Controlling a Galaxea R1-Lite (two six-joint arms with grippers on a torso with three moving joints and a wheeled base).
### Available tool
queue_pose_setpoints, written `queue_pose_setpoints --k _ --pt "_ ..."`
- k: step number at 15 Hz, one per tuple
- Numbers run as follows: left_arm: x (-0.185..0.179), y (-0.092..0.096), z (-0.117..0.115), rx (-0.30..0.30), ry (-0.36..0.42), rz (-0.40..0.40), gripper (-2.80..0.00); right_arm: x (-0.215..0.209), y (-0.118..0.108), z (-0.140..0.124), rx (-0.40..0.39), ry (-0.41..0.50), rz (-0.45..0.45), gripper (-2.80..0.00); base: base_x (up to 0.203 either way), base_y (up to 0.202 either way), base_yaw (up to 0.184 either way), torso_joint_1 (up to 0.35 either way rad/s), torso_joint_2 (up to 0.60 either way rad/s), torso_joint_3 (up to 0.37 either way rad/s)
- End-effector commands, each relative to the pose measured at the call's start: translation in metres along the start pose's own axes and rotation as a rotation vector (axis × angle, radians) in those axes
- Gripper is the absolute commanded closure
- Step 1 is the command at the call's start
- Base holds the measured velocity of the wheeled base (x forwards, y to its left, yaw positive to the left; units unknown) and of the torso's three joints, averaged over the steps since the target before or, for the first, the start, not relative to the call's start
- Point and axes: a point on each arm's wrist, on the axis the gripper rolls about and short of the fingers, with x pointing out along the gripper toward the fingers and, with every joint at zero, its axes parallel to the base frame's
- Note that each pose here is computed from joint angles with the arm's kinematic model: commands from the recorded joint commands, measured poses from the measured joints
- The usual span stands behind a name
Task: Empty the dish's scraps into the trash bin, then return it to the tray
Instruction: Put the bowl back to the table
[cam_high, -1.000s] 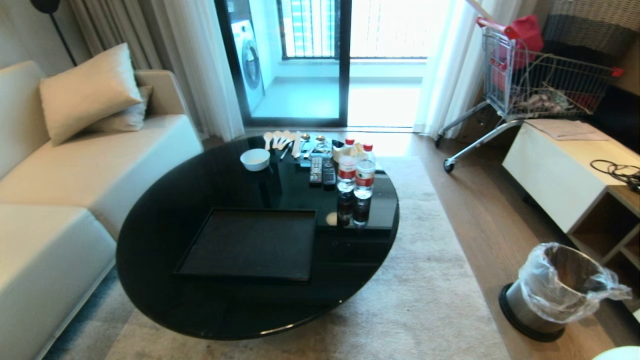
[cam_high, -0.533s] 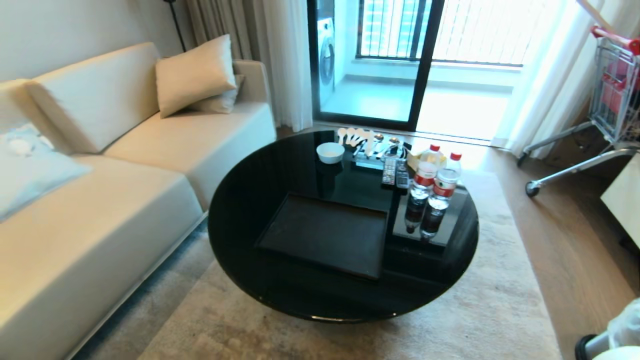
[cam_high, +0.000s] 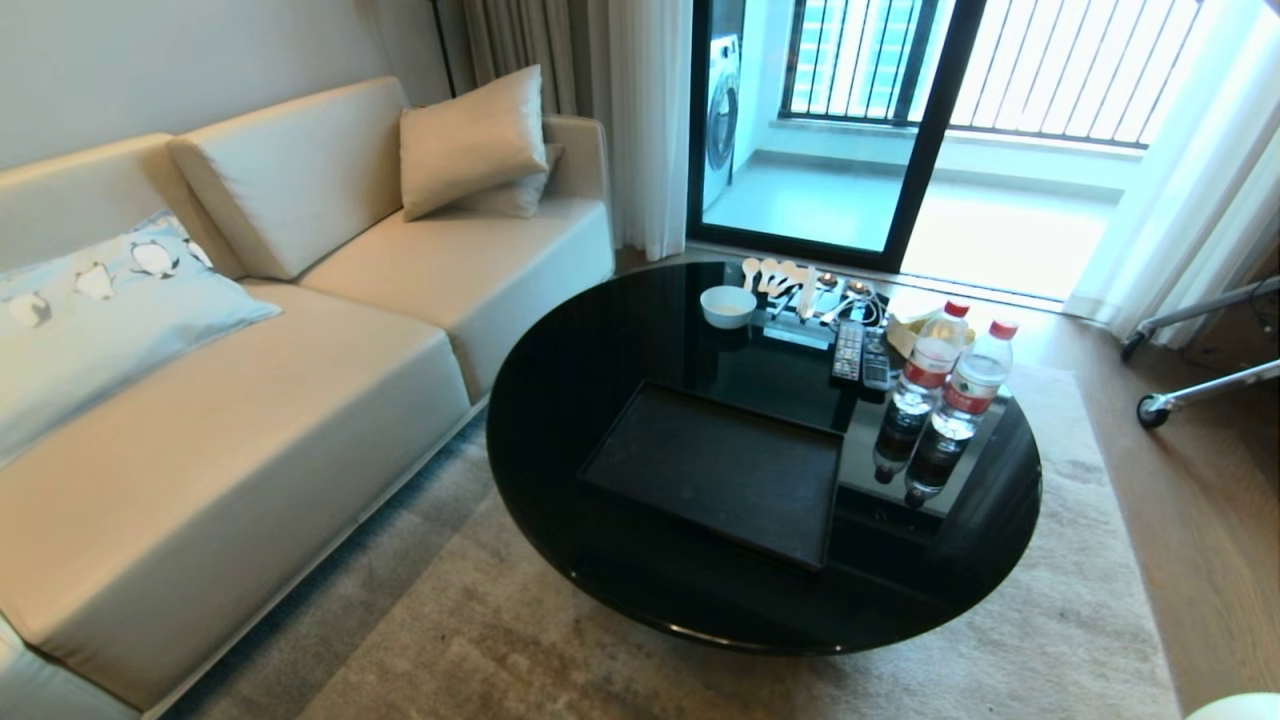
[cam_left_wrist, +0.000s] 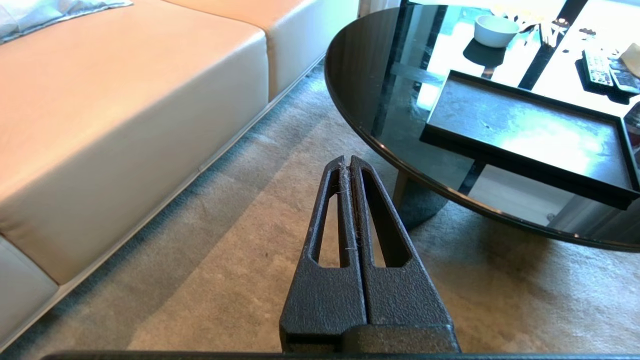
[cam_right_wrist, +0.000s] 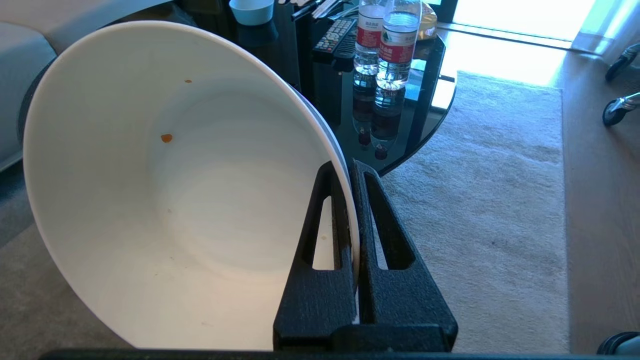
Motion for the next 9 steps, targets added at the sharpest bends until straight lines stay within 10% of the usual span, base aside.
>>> queue_pose_setpoints --k 1,9 --pt "0.0 0.0 0.0001 -0.001 -0.001 0.0 0.0 0.0001 0.0 0.0001 -0.001 0.001 0.001 0.0 0.0 0.0 0.0 0.0 0.0 0.0" --pt "0.0 0.0 0.0001 -0.001 -0.001 0.0 0.0 0.0001 0.0 0.0001 -0.001 0.001 0.001 0.0 0.0 0.0 0.0 0.0 0.0 0.0"
